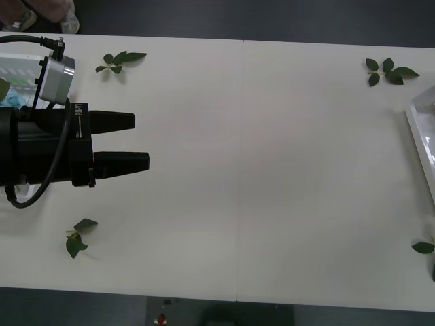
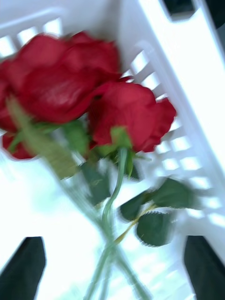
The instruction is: Put the red flowers into the right box and the blue flowers into the left box
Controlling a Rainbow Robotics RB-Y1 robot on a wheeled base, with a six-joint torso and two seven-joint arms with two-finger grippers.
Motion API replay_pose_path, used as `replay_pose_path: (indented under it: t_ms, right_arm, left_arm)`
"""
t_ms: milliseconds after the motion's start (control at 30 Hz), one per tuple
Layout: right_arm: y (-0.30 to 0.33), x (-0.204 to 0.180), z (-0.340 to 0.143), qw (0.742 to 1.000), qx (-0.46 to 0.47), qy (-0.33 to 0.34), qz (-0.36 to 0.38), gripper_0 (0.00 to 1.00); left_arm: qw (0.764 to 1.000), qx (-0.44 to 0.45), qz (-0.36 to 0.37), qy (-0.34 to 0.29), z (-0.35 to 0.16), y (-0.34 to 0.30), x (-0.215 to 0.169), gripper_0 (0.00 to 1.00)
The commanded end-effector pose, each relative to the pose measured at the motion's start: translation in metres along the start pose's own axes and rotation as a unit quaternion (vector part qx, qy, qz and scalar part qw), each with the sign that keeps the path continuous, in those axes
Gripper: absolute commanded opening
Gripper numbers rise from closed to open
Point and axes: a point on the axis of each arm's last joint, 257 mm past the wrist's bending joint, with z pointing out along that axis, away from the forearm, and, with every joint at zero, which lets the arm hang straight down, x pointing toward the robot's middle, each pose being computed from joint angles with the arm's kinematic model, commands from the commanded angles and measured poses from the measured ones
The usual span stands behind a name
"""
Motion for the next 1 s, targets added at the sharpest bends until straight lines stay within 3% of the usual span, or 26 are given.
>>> replay_pose_path:
  t_ms: [33,300,500,667,1000]
  right_arm:
    - [0.037,-0.029,-0.031,0.997,-0.051,-0.021,-0.049,0.98]
    - [0.117,-0.02,-0.083,0.967,-0.174,-0.012,-0.185,0.97]
    - [0.175,-0.007,-0.123,0.911,-0.288,-0.037,-0.294,0.98]
    - [0.205,0.006,-0.161,0.833,-0.357,-0.086,-0.414,0.97]
    - [0.263,0.051,-0.223,0.675,-0.438,-0.182,-0.565,0.98]
  left_arm:
    - [0.999,0.013,0.036,-0.007,0.005,-0.013,-0.008,1.0]
    - [0.999,0.013,0.036,-0.007,0.005,-0.013,-0.008,1.0]
    - [0.999,0.013,0.036,-0.007,0.005,-0.013,-0.008,1.0]
    - [0.999,0.013,0.036,-0.007,0.005,-0.013,-0.008,1.0]
    - [0.999,0.013,0.036,-0.007,0.005,-0.013,-0.008,1.0]
